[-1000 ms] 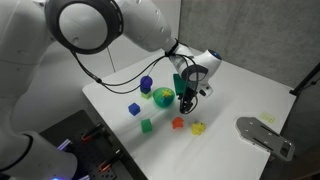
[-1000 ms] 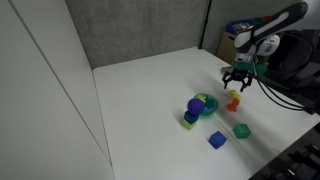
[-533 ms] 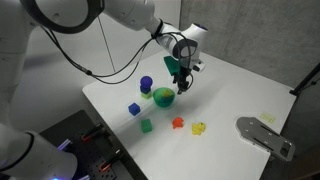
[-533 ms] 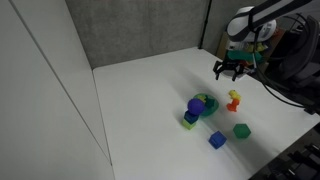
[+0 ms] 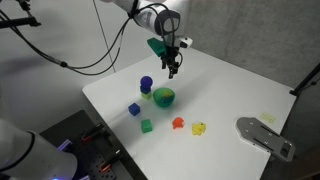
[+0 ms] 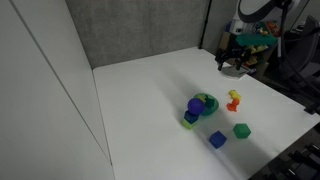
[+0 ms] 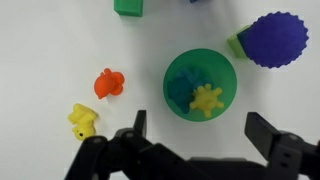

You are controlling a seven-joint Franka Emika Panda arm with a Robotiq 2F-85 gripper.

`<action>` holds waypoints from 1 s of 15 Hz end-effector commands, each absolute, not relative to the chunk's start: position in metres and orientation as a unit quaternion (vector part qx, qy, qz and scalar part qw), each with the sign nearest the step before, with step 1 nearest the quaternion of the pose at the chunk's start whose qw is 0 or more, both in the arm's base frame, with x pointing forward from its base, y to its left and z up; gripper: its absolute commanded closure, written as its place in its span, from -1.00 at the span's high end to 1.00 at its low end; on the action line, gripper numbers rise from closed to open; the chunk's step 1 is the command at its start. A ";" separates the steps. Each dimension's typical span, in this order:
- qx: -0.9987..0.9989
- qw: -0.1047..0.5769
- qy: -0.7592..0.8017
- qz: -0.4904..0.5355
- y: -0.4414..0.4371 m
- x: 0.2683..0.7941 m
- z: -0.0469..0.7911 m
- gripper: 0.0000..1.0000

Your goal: Pick up the orange toy from the green bowl and put it on the table

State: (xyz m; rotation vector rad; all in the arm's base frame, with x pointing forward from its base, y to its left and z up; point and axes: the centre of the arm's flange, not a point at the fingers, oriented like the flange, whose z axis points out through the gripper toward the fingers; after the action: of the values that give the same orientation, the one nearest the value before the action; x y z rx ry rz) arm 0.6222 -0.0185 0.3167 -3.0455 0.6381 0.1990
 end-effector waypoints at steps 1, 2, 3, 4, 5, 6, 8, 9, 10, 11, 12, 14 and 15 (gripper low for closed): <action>-0.983 0.003 0.181 0.042 -0.013 0.572 0.361 1.00; -0.984 -0.001 0.175 0.038 -0.012 0.563 0.370 1.00; -0.985 -0.004 0.169 0.034 -0.010 0.554 0.380 1.00; -0.986 -0.009 0.162 0.029 -0.010 0.545 0.390 1.00; -0.987 -0.013 0.156 0.023 -0.009 0.536 0.401 1.00; -0.988 -0.017 0.150 0.018 -0.008 0.527 0.411 1.00; -0.990 -0.020 0.143 0.004 -0.008 0.510 0.429 1.00; -0.991 -0.017 0.133 0.004 -0.008 0.502 0.438 1.00; -0.992 -0.012 0.124 0.004 -0.007 0.495 0.446 1.00; -0.994 -0.008 0.113 0.006 -0.007 0.487 0.453 1.00; -0.995 -0.003 0.102 0.012 -0.007 0.481 0.460 1.00; -0.996 -0.007 0.088 0.020 -0.008 0.473 0.473 1.00; -0.996 -0.009 0.084 0.024 -0.008 0.470 0.476 1.00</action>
State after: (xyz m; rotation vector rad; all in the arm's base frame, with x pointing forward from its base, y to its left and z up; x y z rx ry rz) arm 0.4893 -0.0040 0.4596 -3.1460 0.3295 0.0493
